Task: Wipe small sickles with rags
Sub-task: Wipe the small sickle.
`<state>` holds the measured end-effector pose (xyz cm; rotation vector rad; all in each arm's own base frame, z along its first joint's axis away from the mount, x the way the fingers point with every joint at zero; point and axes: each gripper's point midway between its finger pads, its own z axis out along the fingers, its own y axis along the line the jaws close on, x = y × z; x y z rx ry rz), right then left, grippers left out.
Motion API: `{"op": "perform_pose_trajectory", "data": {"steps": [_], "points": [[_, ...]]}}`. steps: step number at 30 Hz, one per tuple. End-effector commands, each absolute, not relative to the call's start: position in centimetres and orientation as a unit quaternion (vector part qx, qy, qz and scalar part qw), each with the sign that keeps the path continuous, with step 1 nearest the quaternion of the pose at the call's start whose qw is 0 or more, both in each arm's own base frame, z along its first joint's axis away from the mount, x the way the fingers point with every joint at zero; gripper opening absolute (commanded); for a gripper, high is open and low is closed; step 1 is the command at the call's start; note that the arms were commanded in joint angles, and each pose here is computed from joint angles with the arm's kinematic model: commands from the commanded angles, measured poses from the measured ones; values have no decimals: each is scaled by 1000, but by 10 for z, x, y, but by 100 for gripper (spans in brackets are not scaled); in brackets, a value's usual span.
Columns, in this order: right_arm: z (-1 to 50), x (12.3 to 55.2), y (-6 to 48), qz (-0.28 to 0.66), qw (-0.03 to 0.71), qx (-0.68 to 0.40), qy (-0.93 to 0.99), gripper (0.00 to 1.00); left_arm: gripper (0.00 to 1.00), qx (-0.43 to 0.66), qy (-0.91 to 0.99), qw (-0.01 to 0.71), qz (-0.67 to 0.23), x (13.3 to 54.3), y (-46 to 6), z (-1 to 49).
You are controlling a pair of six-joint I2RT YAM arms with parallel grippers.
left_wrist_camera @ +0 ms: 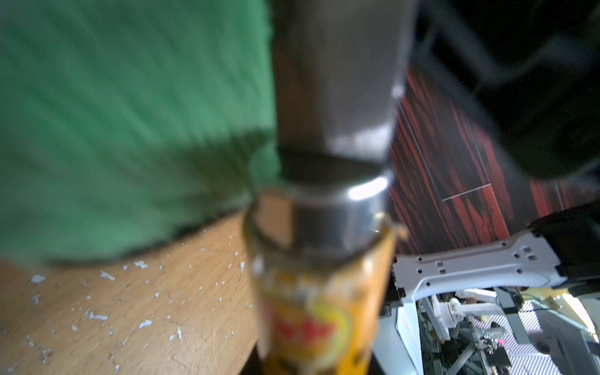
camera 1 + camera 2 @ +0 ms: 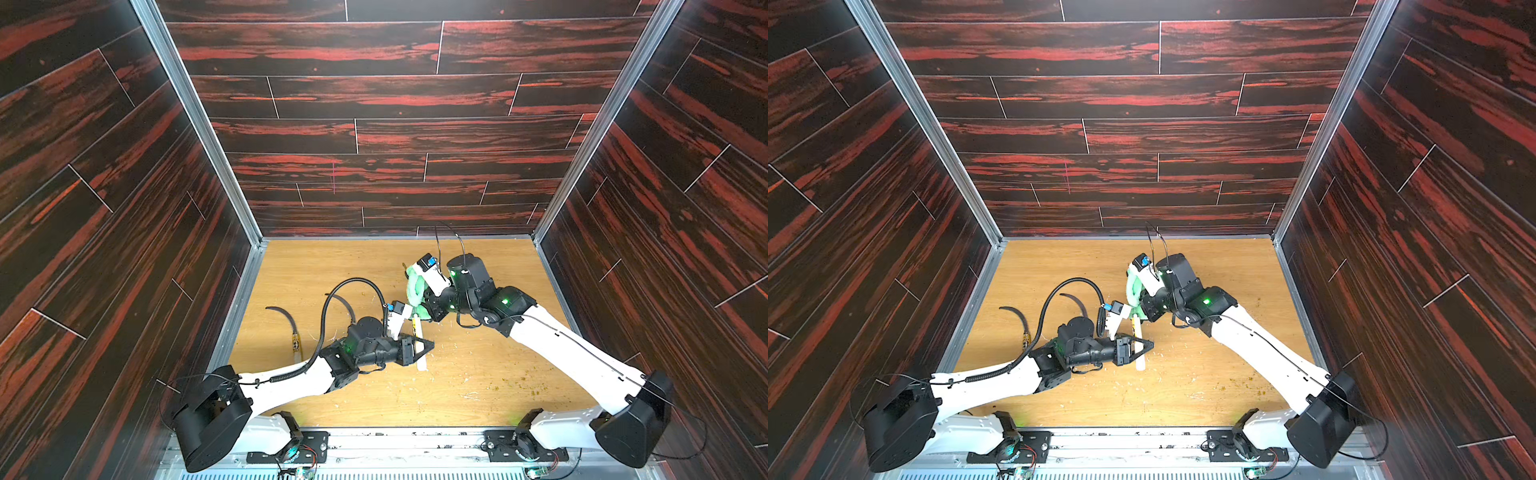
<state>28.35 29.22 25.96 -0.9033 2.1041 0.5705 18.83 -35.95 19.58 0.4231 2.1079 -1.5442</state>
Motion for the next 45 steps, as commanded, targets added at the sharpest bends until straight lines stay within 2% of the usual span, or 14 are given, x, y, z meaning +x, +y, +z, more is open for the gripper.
{"op": "perform_pose_trajectory", "data": {"steps": [1, 14, 26, 39, 45], "points": [[295, 293, 317, 262, 427, -363, 785, 0, 0, 235, 755, 202, -578, 149, -369, 200], [293, 314, 318, 268, 420, -357, 790, 0, 0, 274, 767, 180, -551, 131, -374, 191], [290, 350, 308, 272, 417, -341, 797, 0, 0, 311, 771, 158, -533, 114, -381, 185], [267, 434, 250, 267, 418, -249, 832, 0, 0, 338, 777, 154, -509, 107, -377, 181], [242, 439, 222, 244, 404, -204, 858, 0, 0, 326, 803, 175, -467, 120, -369, 169]]}}
